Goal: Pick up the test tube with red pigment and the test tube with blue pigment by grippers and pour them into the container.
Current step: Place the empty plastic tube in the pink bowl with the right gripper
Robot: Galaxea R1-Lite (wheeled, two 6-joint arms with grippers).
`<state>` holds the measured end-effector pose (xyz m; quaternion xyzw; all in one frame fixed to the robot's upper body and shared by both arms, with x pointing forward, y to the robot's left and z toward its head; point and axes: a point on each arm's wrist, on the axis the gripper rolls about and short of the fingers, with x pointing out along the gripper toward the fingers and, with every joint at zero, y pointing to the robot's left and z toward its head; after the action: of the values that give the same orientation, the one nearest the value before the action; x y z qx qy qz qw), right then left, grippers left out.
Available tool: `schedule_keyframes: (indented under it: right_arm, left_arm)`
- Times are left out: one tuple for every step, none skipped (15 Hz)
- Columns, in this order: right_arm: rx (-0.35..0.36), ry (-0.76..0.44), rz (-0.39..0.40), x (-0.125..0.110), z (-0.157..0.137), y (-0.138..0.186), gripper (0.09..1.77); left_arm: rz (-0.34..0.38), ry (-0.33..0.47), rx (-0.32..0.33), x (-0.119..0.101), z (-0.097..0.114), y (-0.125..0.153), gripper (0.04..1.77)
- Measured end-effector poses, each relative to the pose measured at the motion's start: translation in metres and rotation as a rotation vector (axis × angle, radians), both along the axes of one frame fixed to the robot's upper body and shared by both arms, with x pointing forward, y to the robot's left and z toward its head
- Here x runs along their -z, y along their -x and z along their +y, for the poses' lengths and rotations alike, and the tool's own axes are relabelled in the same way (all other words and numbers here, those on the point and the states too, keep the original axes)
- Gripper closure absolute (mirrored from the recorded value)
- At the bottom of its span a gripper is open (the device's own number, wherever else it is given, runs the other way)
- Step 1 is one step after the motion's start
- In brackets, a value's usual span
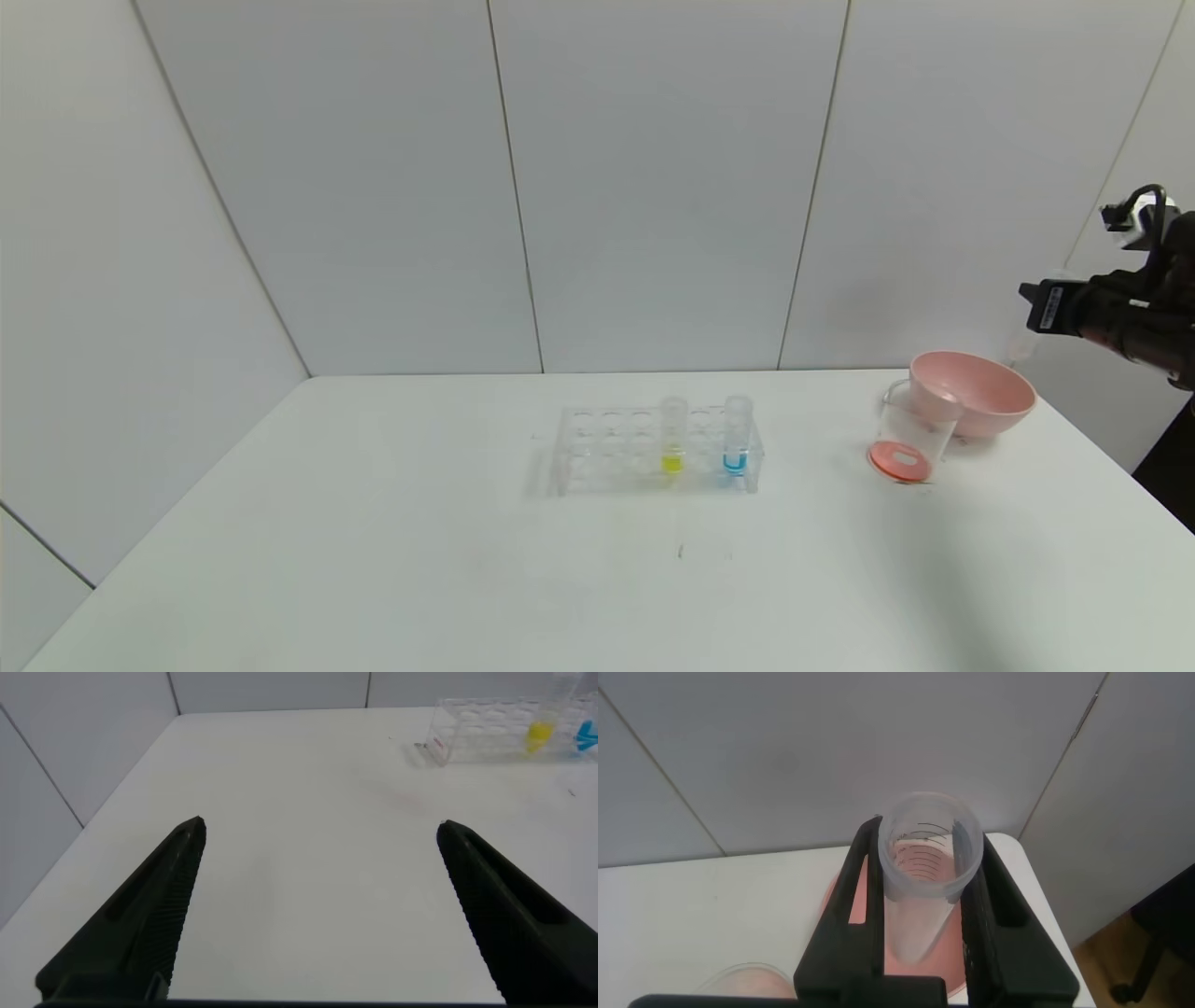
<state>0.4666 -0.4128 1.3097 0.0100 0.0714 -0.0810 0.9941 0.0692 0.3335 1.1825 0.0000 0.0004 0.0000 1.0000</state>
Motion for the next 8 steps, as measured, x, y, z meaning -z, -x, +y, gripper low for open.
schedule_keyframes:
  right_arm:
    - [0.006, 0.001, 0.003, 0.006, -0.002, -0.006, 1.33]
    - [0.009, 0.000, 0.013, 0.013, -0.004, -0.011, 1.33]
    - [0.009, -0.003, 0.026, 0.020, -0.006, -0.015, 1.33]
    - [0.005, -0.006, 0.030, 0.026, -0.006, -0.019, 1.33]
    - [0.003, -0.006, 0.022, 0.030, -0.007, -0.023, 1.33]
    - [0.002, -0.005, 0.015, 0.035, -0.008, -0.027, 1.33]
    - [0.002, -0.005, 0.018, 0.041, -0.009, -0.031, 1.33]
    - [0.006, -0.007, 0.026, 0.047, -0.010, -0.035, 1.33]
  left_arm:
    - [0.000, 0.000, 0.000, 0.000, 0.000, 0.000, 0.05]
    - [0.000, 0.000, 0.000, 0.000, 0.000, 0.000, 0.05]
    - [0.000, 0.000, 0.000, 0.000, 0.000, 0.000, 0.05]
    - [0.000, 0.000, 0.000, 0.000, 0.000, 0.000, 0.05]
    - [0.000, 0.000, 0.000, 0.000, 0.000, 0.000, 0.05]
    - [0.000, 0.000, 0.000, 0.000, 0.000, 0.000, 0.05]
    - [0.000, 0.000, 0.000, 0.000, 0.000, 0.000, 0.05]
    - [0.000, 0.000, 0.000, 0.000, 0.000, 0.000, 0.05]
